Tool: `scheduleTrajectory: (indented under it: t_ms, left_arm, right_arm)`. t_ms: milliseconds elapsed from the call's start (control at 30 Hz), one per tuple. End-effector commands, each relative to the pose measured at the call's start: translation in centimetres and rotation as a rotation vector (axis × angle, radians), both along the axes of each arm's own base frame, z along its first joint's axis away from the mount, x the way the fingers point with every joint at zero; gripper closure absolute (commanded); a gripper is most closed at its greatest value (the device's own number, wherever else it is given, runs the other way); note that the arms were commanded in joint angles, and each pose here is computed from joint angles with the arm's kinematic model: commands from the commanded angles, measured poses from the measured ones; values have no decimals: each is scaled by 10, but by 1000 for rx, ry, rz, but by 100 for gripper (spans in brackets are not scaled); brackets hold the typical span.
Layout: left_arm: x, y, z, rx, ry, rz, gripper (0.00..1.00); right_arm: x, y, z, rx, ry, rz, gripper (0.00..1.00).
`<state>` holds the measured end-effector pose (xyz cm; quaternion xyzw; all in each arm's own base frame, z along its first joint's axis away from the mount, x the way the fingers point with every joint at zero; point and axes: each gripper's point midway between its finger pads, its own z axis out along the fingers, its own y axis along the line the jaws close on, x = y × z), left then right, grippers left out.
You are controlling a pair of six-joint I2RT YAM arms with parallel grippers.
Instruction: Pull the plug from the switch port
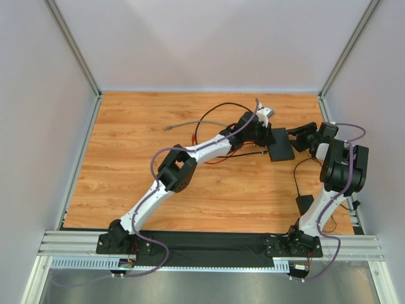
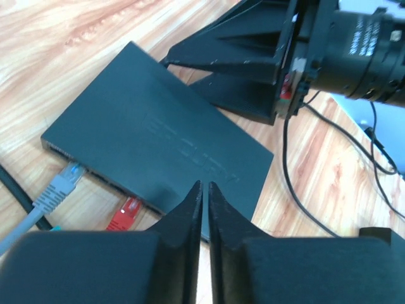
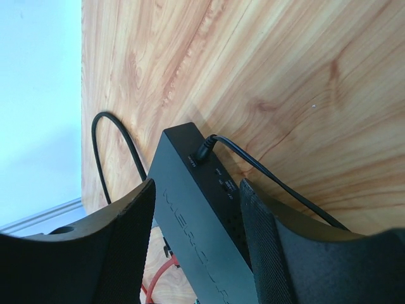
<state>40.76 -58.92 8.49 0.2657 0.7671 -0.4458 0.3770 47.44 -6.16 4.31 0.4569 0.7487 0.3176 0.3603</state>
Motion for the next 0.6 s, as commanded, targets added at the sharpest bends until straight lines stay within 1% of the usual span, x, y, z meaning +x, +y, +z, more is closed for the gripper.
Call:
scheduleTrajectory:
  t_ms: [0, 67, 267, 433, 567]
  left_arm:
    - [2, -10, 26, -69, -17, -21, 89]
    - [1, -10, 19, -61, -6, -23, 90]
    - [8, -5, 12, -54, 36, 2, 90]
    - [12, -2, 1, -73, 109, 15, 92]
    - [15, 1, -8, -73, 142, 32, 94]
  right_arm:
    - [6, -4, 8, 10, -47, -21, 43]
    - [6, -4, 8, 18, -48, -26, 43]
    - [6, -4, 11, 20, -51, -41, 43]
    - [8, 0, 16, -6, -55, -47, 44]
    - [8, -2, 18, -36, -58, -71, 44]
